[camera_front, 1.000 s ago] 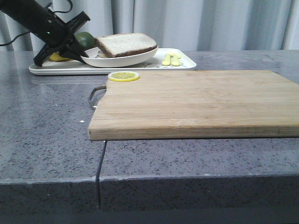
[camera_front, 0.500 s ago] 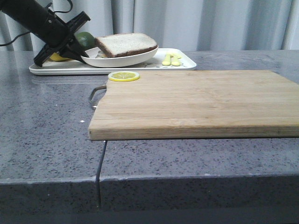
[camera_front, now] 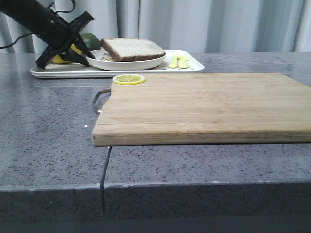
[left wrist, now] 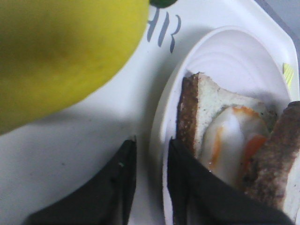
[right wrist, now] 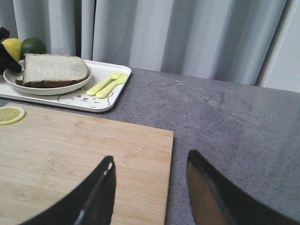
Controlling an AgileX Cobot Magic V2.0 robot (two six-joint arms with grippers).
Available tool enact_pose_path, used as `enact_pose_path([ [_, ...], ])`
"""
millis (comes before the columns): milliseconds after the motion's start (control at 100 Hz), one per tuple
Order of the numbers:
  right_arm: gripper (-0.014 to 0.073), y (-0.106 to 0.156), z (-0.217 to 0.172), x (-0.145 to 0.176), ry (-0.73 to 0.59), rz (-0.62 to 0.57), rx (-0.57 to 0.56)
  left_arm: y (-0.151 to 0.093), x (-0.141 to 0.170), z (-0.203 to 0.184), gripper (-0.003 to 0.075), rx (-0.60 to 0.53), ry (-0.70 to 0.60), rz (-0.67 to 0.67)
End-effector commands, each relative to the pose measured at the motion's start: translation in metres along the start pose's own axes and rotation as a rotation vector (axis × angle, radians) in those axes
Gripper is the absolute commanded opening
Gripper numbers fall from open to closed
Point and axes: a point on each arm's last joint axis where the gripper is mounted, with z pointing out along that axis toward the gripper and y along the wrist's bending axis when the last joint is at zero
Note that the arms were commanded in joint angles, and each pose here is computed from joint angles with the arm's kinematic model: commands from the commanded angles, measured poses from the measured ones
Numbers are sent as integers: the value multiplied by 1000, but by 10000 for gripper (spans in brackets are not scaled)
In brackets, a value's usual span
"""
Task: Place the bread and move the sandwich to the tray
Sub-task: 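Carry the plate over the bear tray and lower it with the left gripper, then open the left gripper and raise it off the plate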
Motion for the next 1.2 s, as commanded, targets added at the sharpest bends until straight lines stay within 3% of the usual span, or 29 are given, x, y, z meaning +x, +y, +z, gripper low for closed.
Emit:
enact_pose_path([
  [0,366,-2,-1,-15,-93,-7,24,-39,-10,-35,237,94,-92,21],
  [410,366,-2,-1,-15,-94,-8,24,-58,-18,-51,256,123,-132,83],
  [800,366,-3,-1,-15,-94,-8,24,-62,-20,-62,256,55,-117,156],
  [1190,366,-3,-1,-15,-94,-8,24,-113,-21,-121,253,116,-144,330],
])
